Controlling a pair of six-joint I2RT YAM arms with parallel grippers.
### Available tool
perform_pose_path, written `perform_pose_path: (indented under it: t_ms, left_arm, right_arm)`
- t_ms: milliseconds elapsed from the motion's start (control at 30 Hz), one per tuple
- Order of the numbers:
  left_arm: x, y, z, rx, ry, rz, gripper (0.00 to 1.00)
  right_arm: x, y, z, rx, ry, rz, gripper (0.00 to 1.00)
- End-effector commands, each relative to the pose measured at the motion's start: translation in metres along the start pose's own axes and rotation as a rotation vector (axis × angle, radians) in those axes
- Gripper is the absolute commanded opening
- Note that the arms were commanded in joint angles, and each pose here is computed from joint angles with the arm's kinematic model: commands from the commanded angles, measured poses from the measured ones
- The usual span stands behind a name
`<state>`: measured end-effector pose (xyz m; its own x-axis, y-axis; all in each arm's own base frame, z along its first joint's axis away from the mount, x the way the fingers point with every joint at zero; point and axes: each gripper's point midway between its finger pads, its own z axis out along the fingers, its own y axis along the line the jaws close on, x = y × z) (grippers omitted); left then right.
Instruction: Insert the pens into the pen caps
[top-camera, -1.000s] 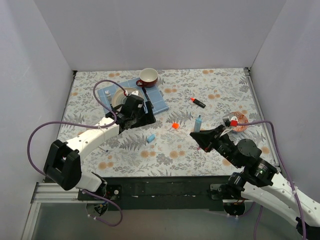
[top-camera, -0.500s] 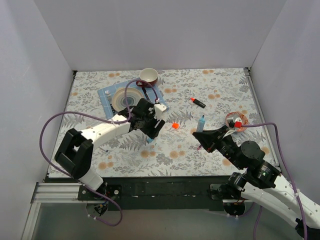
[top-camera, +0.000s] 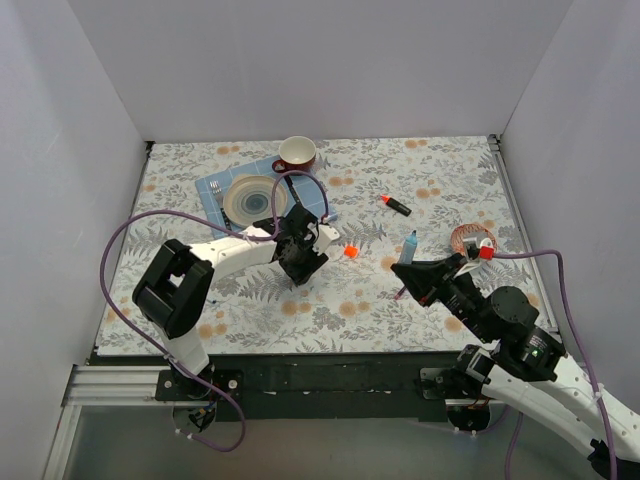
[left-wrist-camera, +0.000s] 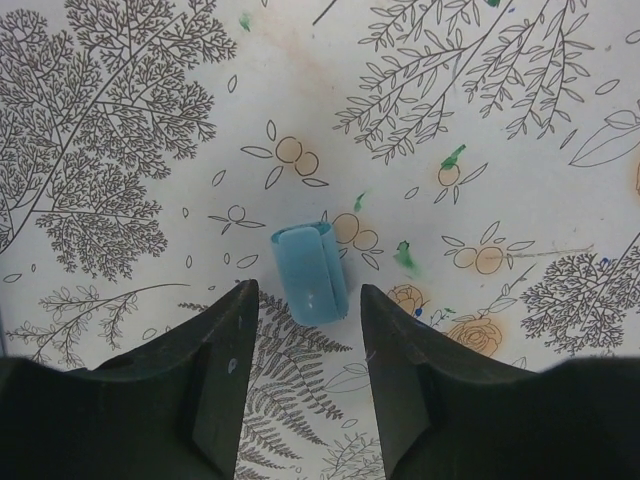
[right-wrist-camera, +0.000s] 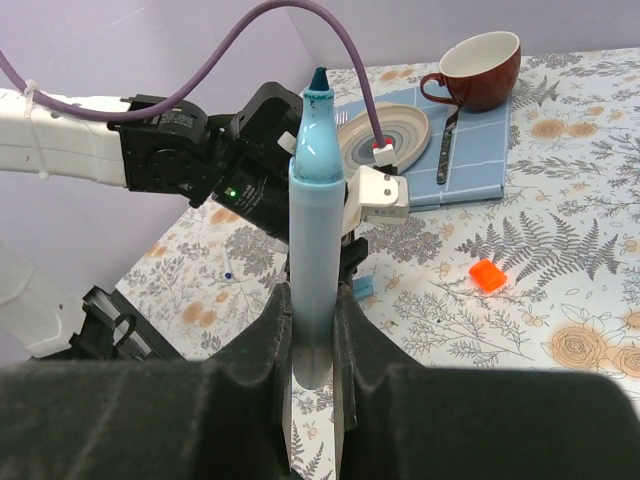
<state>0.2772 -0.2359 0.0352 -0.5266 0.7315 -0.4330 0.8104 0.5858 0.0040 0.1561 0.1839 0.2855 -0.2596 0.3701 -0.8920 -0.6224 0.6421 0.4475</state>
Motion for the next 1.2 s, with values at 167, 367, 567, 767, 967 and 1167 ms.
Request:
perform_pose_path:
  t_ms: [167,367,567,767,967,1167]
  left_arm:
    - [0.000,-0.013,0.004,0.077,-0.017,0.118,0.32]
    - [-0.002,-0.020,-0.001,0.108,-0.050,0.242,0.25]
    - [0.006,-0.027,-0.004,0.167,-0.040,0.380,0.29]
    - [0.015,-0.039,-0.010,0.220,-0.076,0.595,0.12]
    - [0.016,-0.044,-0.022,0.198,-0.111,0.738,0.15]
    - [-0.005,-0.038,-0.046,0.083,-0.239,0.740,0.31]
  right_arm:
    - [-0.026,0.009,-0.004,-0.017,-0.064,0.005,0.01]
    - [-0.035,0.010,-0.010,-0.013,-0.079,0.010,0.01]
    - [-0.041,0.007,-0.018,0.004,-0.101,0.016,0.01]
    - [-0.045,0.004,-0.022,0.012,-0.115,0.019,0.01]
    - [-0.046,0.004,-0.025,0.014,-0.123,0.020,0.01]
    - [-0.047,0.003,-0.027,0.015,-0.127,0.023,0.01]
